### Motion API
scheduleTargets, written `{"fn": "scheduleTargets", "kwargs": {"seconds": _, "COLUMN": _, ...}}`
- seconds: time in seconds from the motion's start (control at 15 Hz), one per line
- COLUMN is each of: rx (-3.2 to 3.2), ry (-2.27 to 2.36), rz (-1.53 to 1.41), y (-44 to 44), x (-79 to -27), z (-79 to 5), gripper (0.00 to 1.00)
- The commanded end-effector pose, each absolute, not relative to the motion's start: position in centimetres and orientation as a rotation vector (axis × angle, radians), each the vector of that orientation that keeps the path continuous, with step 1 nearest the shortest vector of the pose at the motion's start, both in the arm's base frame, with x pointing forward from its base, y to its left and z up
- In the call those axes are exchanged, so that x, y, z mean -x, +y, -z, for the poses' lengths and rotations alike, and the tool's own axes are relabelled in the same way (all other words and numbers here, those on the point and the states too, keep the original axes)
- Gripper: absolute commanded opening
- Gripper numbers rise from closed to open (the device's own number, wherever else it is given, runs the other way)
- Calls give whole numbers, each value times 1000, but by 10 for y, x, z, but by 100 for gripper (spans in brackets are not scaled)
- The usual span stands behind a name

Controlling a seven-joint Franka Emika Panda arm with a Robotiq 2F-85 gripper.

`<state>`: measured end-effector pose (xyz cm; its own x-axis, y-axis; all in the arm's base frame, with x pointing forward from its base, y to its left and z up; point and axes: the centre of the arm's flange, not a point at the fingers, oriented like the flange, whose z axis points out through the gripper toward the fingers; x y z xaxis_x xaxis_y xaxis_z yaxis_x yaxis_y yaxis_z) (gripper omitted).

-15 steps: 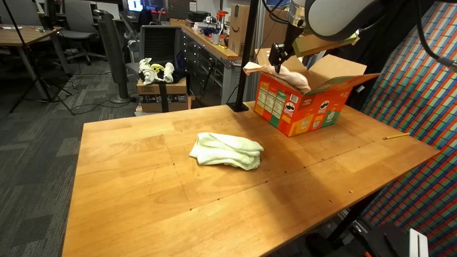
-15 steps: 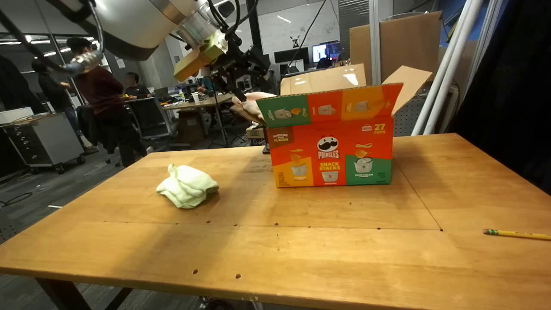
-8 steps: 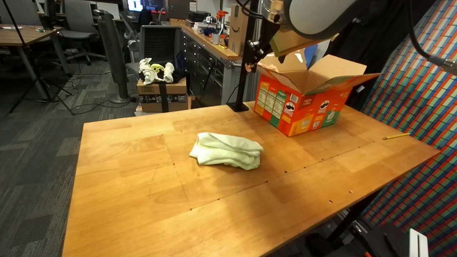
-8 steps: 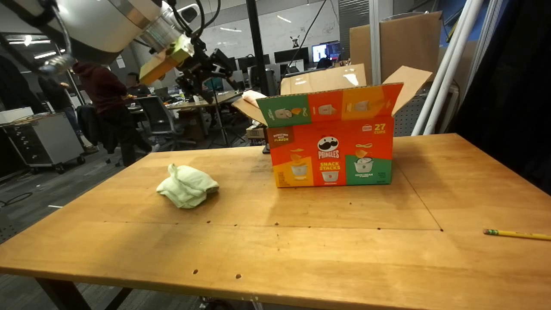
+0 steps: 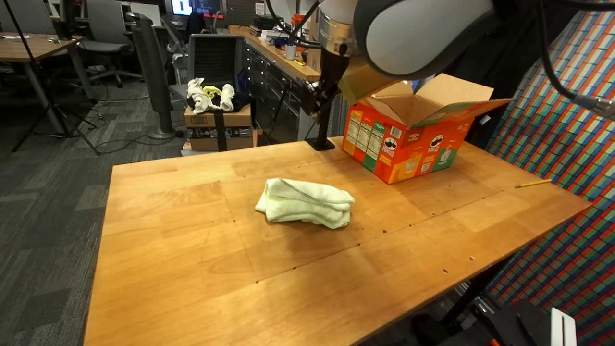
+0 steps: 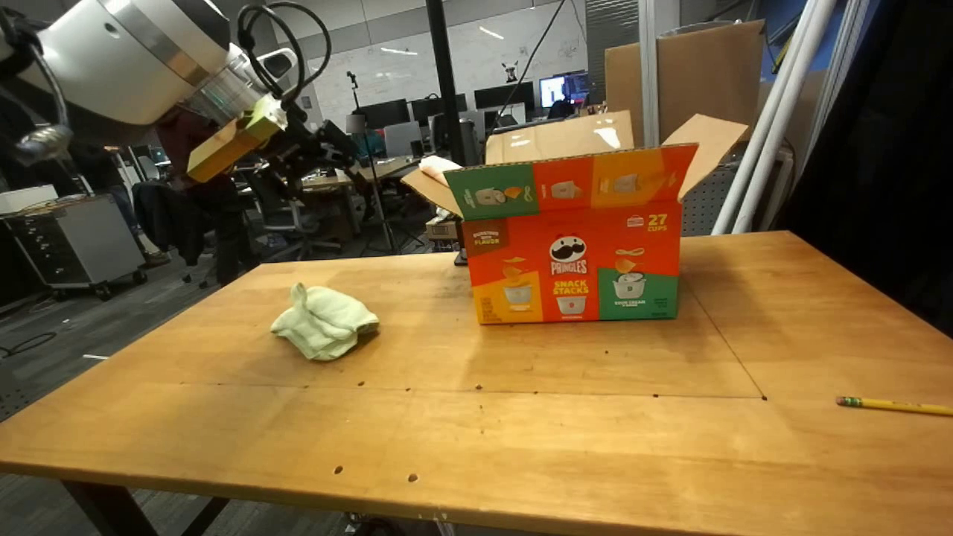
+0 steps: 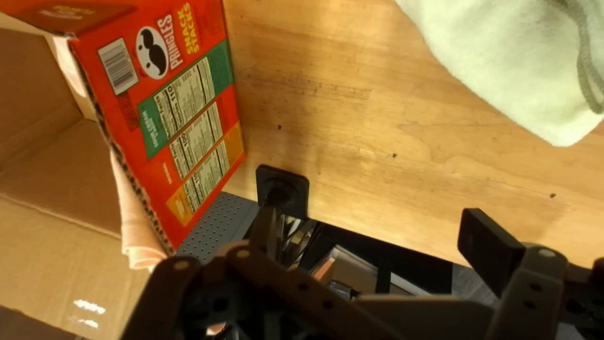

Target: Put the shirts inside the box

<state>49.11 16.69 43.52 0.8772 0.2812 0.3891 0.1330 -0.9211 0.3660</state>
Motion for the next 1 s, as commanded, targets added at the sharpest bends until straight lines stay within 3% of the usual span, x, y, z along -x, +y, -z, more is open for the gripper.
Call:
{"fn": "scheduleTargets", "kwargs": {"seconds": 0.0, "rx": -2710, "ry": 321, "rz": -533, "y": 167, "x": -479, "z": -420, "gripper": 100}}
{"fn": "scheduleTargets", "kwargs": {"seconds": 0.93, "rx": -2706, "ry": 371, "rz": -230, "y": 210, "x": -443, "z": -386, "gripper": 100}}
